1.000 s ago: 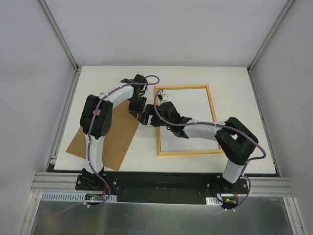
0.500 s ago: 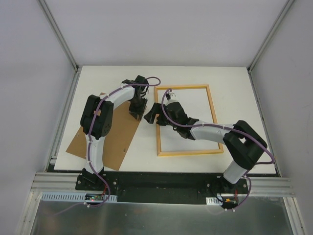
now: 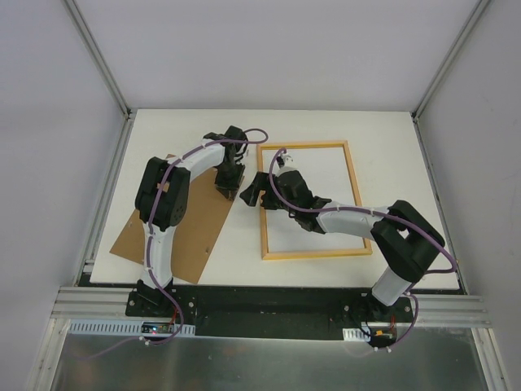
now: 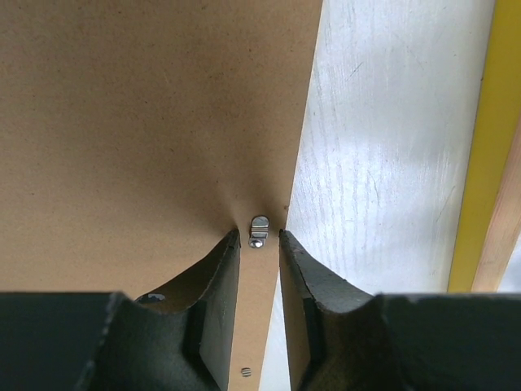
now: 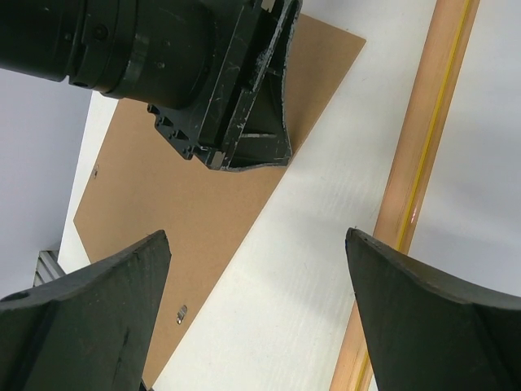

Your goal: Put the photo into the frame

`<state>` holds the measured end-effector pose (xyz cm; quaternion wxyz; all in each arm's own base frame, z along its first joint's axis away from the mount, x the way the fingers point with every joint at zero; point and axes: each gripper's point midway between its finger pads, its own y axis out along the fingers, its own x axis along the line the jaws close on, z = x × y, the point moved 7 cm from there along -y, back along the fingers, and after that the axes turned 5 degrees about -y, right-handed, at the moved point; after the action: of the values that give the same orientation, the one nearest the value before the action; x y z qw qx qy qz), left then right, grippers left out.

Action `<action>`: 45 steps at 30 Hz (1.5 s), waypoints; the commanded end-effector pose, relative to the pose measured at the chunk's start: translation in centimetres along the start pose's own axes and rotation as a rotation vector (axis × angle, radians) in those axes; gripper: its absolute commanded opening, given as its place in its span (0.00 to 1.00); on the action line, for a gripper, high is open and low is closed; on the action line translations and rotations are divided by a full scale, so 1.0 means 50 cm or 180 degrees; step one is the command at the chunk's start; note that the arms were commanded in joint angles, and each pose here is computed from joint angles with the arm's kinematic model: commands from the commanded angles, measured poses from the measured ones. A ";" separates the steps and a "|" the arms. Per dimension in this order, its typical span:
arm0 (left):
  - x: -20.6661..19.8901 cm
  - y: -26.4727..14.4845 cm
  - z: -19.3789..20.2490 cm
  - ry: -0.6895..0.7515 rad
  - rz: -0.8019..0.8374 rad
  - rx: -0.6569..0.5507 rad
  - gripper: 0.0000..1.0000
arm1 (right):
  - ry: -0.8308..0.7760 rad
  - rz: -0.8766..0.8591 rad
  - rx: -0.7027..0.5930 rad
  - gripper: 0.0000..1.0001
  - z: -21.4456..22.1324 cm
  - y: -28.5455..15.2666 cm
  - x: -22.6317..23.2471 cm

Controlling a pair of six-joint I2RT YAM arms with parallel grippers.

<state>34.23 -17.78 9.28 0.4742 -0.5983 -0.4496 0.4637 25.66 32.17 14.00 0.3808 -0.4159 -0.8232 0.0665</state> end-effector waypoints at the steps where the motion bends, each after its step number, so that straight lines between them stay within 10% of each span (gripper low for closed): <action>1: -0.006 -0.006 -0.003 0.0105 -0.0055 0.0010 0.24 | 0.0025 -0.0145 -0.0186 0.91 -0.029 -0.006 0.020; 13: -0.007 0.021 -0.003 0.0118 -0.0143 0.0083 0.21 | 0.0031 -0.0144 -0.0148 0.90 -0.019 -0.004 0.016; 21: -0.007 0.028 -0.001 0.0112 -0.0206 0.0096 0.00 | 0.0017 -0.0133 -0.0119 0.91 -0.014 0.001 0.011; 45: -0.051 -0.038 -0.041 0.0063 0.0202 -0.0121 0.00 | 0.0014 -0.0432 0.0397 0.90 0.066 0.122 0.060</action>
<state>35.45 -19.40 10.51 0.4632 -0.6164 -0.4426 0.4578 25.42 37.56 9.15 0.4127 -0.3520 -0.8307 0.1256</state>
